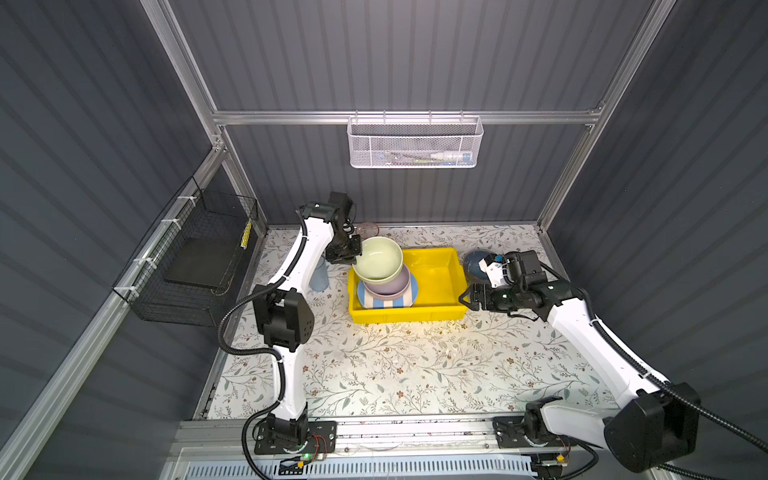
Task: Place the mixed dishes into the plastic bin
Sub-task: 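Lift the pale green bowl with the left gripper over the yellow bin, then lower the green bowl onto the lavender bowl and open the left gripper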
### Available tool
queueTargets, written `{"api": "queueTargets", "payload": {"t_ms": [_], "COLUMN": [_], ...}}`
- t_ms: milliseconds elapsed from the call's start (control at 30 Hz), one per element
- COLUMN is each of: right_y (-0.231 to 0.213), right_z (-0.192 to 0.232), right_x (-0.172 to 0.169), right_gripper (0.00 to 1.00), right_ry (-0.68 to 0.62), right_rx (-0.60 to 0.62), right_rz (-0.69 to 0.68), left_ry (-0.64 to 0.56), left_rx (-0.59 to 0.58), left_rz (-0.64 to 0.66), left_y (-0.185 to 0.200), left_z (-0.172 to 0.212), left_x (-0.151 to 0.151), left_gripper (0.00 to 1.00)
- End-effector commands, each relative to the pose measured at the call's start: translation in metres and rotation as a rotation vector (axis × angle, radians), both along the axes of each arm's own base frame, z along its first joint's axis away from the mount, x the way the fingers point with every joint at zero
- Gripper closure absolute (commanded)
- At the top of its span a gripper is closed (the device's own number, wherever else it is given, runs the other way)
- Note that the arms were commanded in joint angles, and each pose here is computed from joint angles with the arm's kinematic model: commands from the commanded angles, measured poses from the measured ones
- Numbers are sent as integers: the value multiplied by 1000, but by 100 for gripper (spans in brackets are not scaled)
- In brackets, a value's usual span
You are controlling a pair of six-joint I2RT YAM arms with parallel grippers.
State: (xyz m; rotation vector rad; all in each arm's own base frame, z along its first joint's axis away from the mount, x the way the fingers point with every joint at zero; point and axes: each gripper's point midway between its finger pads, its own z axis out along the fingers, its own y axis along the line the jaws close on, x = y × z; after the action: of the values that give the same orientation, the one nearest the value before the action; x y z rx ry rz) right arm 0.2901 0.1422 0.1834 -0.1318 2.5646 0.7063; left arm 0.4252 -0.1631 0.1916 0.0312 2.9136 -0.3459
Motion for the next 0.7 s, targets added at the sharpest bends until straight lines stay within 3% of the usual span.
{"api": "queueTargets", "payload": {"t_ms": [0, 233, 667], "right_y": [0, -2, -4], "right_z": [1, 0, 0], "right_x": [-4, -6, -9], "right_gripper": [15, 14, 13], "right_ry": [-2, -5, -8], "right_rx": [14, 7, 4], "right_rz": [-3, -8, -10], "left_ry": [-32, -6, 13], "left_rx": [-69, -24, 49], "left_rz": [-50, -92, -99], "left_y": [-20, -39, -38], "left_z": [19, 7, -4], "left_x": [0, -5, -8], "left_gripper": [100, 100, 100]}}
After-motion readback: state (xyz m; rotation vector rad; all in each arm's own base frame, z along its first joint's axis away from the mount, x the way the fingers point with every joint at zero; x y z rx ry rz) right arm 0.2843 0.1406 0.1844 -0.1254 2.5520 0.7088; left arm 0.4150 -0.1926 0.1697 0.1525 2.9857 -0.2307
